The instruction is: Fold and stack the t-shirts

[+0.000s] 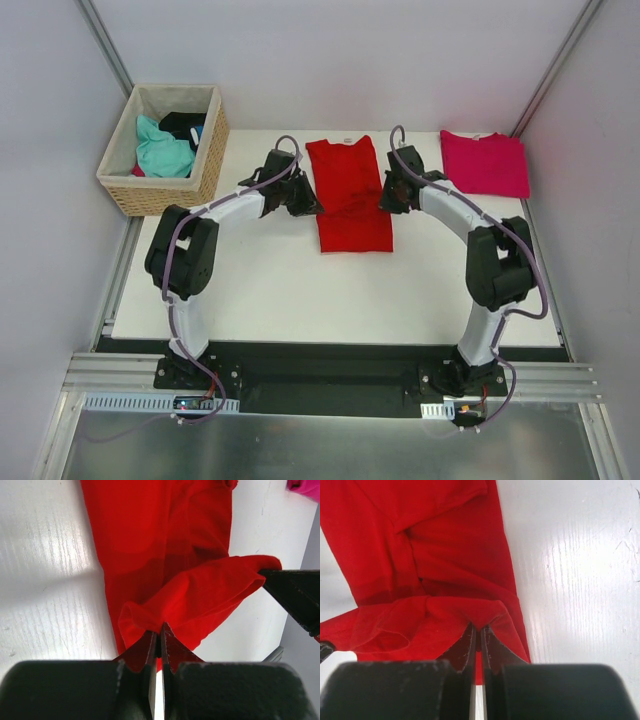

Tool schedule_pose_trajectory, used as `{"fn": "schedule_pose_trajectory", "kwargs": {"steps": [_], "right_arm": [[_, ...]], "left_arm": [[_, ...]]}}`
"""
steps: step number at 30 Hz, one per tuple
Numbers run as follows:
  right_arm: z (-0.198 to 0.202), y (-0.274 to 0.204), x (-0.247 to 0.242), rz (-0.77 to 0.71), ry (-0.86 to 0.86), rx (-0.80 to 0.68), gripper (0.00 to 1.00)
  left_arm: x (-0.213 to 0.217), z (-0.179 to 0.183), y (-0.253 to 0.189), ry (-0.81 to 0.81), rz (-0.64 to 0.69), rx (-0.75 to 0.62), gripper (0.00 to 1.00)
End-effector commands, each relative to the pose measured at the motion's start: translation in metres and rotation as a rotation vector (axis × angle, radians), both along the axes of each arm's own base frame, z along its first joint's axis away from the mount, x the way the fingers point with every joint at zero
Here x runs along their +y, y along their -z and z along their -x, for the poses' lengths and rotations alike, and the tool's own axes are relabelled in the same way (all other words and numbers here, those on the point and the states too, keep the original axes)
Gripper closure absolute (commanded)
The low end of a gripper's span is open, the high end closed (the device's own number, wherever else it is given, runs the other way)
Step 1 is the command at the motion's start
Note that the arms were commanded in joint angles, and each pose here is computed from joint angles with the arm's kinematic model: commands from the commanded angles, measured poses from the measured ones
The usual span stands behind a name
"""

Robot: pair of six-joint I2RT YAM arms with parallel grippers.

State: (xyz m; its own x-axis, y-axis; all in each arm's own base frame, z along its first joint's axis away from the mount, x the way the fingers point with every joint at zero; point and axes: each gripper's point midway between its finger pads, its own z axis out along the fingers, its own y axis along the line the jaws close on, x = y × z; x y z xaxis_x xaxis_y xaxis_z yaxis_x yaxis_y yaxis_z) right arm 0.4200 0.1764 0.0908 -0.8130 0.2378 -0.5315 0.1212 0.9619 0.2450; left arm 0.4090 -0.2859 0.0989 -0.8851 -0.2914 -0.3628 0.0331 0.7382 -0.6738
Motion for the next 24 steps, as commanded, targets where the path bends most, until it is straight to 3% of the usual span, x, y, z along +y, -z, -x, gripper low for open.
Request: {"fn": "schedule_pose_trajectory", "kwargs": {"steps": [1,11,14,15,16,17,18,21,24], "right_arm": [[-0.021,-0.004,0.004,-0.022,-0.003,-0.023,0.99],[-0.051,0.023,0.01,-0.032,0.0,0.0,0.99],[-0.058,0.025,0.008,-0.033,0.001,-0.005,0.84],[-0.06,0.025,0.008,-0.034,0.002,-0.007,0.69],[-0.063,0.023,0.008,-0.033,0.0,-0.02,0.57],[-0.066,0.019,0.008,-0.034,-0.002,-0.031,0.45],[-0.067,0.015,0.007,-0.025,-0.002,-0.043,0.24],[-0.073,-0.01,0.003,-0.016,0.001,-0.107,0.01],[-0.072,-0.049,-0.001,-0.017,0.0,-0.183,0.03]], "left_arm": [[-0.002,-0.012,-0.003,0.022,0.016,-0.012,1.0],[0.002,-0.032,0.011,-0.003,0.001,-0.005,1.0],[0.003,-0.041,0.008,-0.012,0.009,-0.013,1.0],[0.004,-0.042,0.011,-0.017,0.007,-0.007,0.9],[0.006,-0.045,0.011,-0.025,0.005,-0.006,0.54],[0.007,-0.047,0.011,-0.033,0.002,-0.008,0.32],[0.008,-0.049,0.01,-0.035,-0.002,-0.014,0.01],[0.008,-0.055,-0.005,-0.034,-0.009,-0.056,0.01],[0.01,-0.061,-0.042,-0.044,-0.001,-0.14,0.01]]}}
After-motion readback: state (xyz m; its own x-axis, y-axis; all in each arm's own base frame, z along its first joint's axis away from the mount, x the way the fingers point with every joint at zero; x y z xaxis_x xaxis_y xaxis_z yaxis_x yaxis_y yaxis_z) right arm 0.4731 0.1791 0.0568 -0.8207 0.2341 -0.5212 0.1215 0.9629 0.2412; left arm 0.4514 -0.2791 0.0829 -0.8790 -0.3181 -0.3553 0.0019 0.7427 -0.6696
